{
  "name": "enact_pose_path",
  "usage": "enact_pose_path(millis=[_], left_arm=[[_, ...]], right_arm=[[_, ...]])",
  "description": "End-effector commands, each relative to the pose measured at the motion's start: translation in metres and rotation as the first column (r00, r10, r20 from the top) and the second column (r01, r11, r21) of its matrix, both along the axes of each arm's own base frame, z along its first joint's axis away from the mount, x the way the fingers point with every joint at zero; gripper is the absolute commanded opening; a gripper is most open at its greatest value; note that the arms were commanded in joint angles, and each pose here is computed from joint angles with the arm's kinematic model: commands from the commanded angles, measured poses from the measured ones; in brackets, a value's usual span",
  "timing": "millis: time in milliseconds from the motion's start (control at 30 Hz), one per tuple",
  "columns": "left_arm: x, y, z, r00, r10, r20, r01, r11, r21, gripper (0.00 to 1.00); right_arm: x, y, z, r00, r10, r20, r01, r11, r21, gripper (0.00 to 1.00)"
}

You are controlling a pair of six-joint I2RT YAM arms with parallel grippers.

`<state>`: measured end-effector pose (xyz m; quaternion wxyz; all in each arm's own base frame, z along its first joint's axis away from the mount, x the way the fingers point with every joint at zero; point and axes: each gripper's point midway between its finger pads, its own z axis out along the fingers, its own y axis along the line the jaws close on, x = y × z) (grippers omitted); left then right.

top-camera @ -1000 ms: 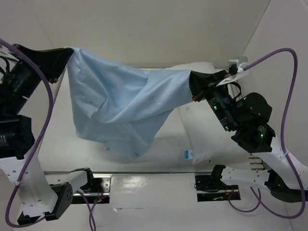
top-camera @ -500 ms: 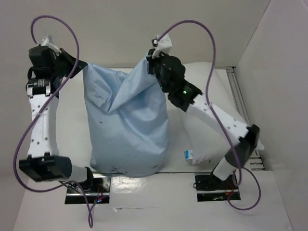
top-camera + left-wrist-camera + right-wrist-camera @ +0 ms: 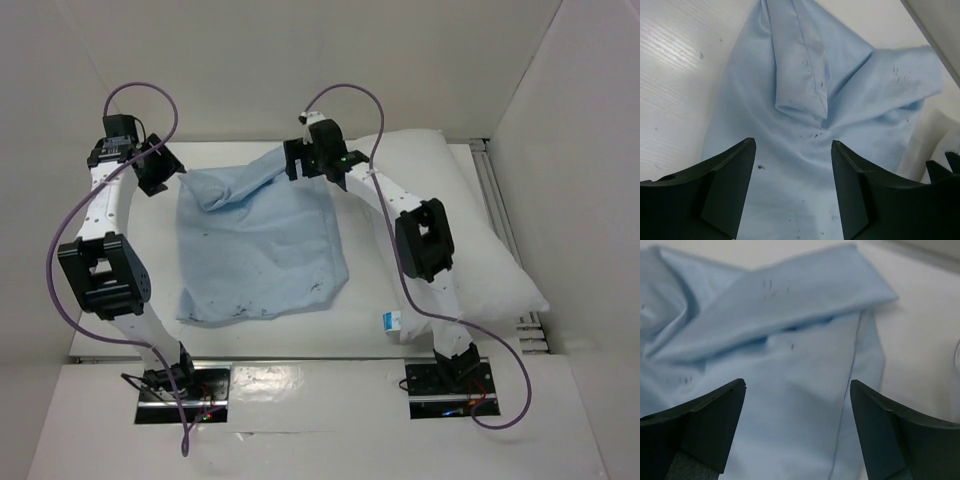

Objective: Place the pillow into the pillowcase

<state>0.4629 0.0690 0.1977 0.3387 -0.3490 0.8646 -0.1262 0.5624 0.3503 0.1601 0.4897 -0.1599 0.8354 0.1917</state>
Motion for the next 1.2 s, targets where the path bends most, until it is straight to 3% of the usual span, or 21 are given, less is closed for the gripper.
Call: enact_pose_path(millis=[0,100,133,167,367,467,633,800,900,933,1000,1067,1167], left_arm=[[-0.014,-0.001,0.040,0.997,-0.029,0.078,0.020,0.993,0.114,0.74],[-0.029,-0.031,0.035,0.988,-0.136,0.066,0.129,0.986,0.104,0.66],[-0.039,-0.046,0.024,0.984,-0.175,0.039,0.170,0.980,0.104,0.62],[-0.046,-0.057,0.017,0.979,-0.203,0.026,0.201,0.976,0.088,0.62],[-0.111,-0.119,-0.064,0.933,-0.311,-0.179,0.314,0.949,-0.015,0.64],[-0.145,-0.100,-0.098,0.937,-0.200,-0.288,0.218,0.975,0.033,0.67],[-0.174,-0.074,-0.119,0.941,-0.057,-0.334,0.072,0.997,0.032,0.68],[-0.191,-0.055,-0.138,0.926,0.016,-0.376,-0.013,1.000,0.009,0.68],[-0.197,-0.057,-0.153,0.908,0.021,-0.418,-0.057,0.996,-0.072,0.68],[-0.198,-0.058,-0.157,0.907,0.014,-0.421,-0.061,0.993,-0.097,0.68],[-0.197,-0.063,-0.162,0.905,0.006,-0.424,-0.078,0.985,-0.152,0.64],[-0.195,-0.061,-0.164,0.907,0.009,-0.421,-0.084,0.983,-0.161,0.60],[-0.193,-0.064,-0.155,0.921,-0.012,-0.388,-0.059,0.983,-0.171,0.55]], right_arm=[[-0.037,-0.013,0.107,0.996,0.010,0.086,-0.021,0.990,0.138,0.93],[-0.075,-0.037,0.082,1.000,-0.004,-0.029,0.007,0.996,0.091,0.93],[-0.097,-0.038,0.097,1.000,0.004,-0.015,-0.002,0.996,0.091,0.93],[-0.119,-0.044,0.060,0.996,-0.004,-0.091,0.008,0.999,0.045,0.93],[-0.210,-0.063,0.015,0.956,-0.073,-0.283,0.079,0.997,0.012,0.96],[-0.252,-0.066,-0.024,0.921,-0.080,-0.380,0.070,0.997,-0.039,0.98],[-0.281,-0.054,-0.059,0.884,-0.070,-0.462,0.046,0.997,-0.063,0.96],[-0.292,-0.061,-0.101,0.849,-0.115,-0.516,0.057,0.990,-0.127,0.79],[-0.291,-0.060,-0.110,0.844,-0.120,-0.523,0.055,0.989,-0.138,0.56],[-0.287,-0.056,-0.105,0.854,-0.107,-0.509,0.049,0.991,-0.126,0.35],[-0.280,-0.058,-0.101,0.863,-0.128,-0.489,0.061,0.987,-0.151,0.14],[-0.264,-0.057,-0.084,0.890,-0.149,-0.431,0.086,0.983,-0.163,0.00],[-0.236,-0.065,-0.045,0.929,-0.197,-0.314,0.143,0.972,-0.186,0.00]])
